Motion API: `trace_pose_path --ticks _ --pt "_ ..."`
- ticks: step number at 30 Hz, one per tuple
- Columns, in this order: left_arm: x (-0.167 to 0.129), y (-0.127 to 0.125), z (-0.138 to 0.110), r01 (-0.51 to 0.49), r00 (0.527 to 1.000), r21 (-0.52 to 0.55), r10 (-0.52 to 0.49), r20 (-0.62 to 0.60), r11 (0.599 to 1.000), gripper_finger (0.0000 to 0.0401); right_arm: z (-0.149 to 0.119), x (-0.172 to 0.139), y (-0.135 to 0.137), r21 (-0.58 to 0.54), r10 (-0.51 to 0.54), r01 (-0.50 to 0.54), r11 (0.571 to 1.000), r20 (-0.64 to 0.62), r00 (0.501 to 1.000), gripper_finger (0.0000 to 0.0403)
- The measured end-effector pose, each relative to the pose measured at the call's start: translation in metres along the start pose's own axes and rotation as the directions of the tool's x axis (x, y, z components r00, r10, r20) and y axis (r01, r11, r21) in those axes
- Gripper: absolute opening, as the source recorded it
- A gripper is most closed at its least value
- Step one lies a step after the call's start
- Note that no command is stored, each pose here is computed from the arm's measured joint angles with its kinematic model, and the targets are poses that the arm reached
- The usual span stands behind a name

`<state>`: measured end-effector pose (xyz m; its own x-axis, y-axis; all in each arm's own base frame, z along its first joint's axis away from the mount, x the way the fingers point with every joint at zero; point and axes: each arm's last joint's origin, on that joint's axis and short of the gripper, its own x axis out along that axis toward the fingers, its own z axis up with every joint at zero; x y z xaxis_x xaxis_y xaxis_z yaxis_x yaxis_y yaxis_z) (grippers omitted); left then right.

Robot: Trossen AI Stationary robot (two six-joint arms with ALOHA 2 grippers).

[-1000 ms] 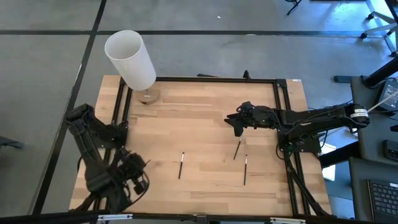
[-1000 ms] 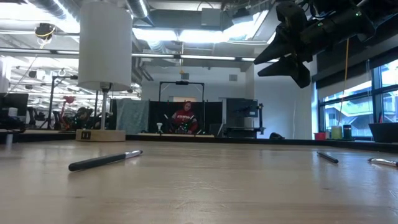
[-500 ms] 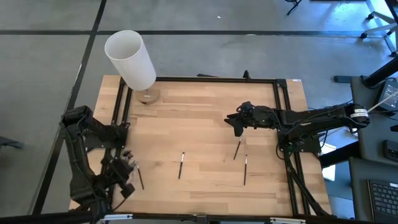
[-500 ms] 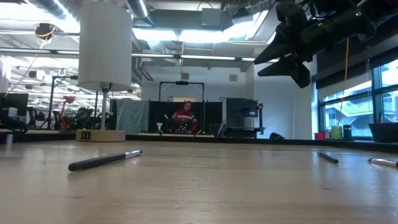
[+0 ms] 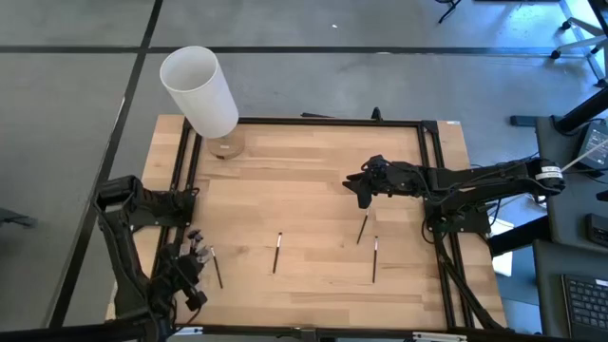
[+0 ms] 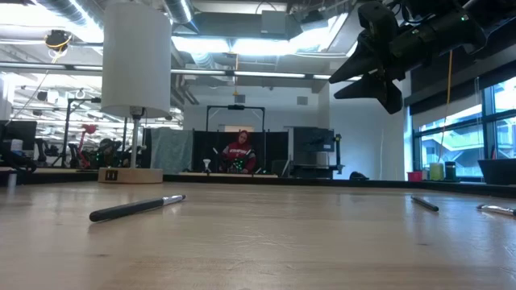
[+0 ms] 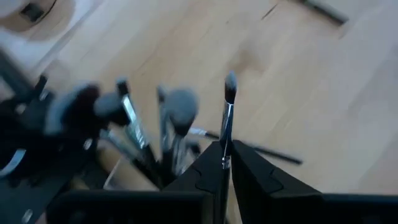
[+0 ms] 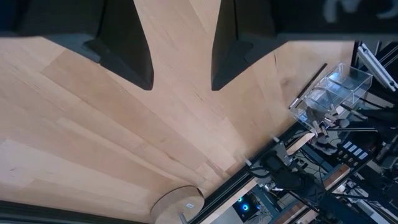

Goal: Pick & Place Makeup Supplies
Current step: Put the makeup brush into the transparent organizer

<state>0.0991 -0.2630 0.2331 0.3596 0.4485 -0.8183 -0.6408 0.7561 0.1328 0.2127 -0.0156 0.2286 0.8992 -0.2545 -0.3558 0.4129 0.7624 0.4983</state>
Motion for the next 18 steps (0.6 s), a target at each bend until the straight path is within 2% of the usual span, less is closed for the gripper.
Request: trace_pose_path --ticks 4,10,18 --pt "0.002 0.003 0.002 -0.083 0.994 -0.047 0.079 -0.073 0.995 0.0060 0.000 0.000 0.000 0.000 0.000 0.000 1.000 0.000 1.000 0.0162" --pt "0.003 0.005 0.015 -0.159 0.970 -0.122 0.131 -0.206 0.980 0.0109 0.000 0.000 0.000 0.001 0.000 0.000 1.000 0.000 1.000 0.0162" --pt "0.004 0.006 0.057 -0.132 0.970 -0.207 0.083 -0.230 0.969 0.0131 0.000 0.000 0.000 -0.003 0.000 0.000 1.000 -0.001 1.000 0.0162"
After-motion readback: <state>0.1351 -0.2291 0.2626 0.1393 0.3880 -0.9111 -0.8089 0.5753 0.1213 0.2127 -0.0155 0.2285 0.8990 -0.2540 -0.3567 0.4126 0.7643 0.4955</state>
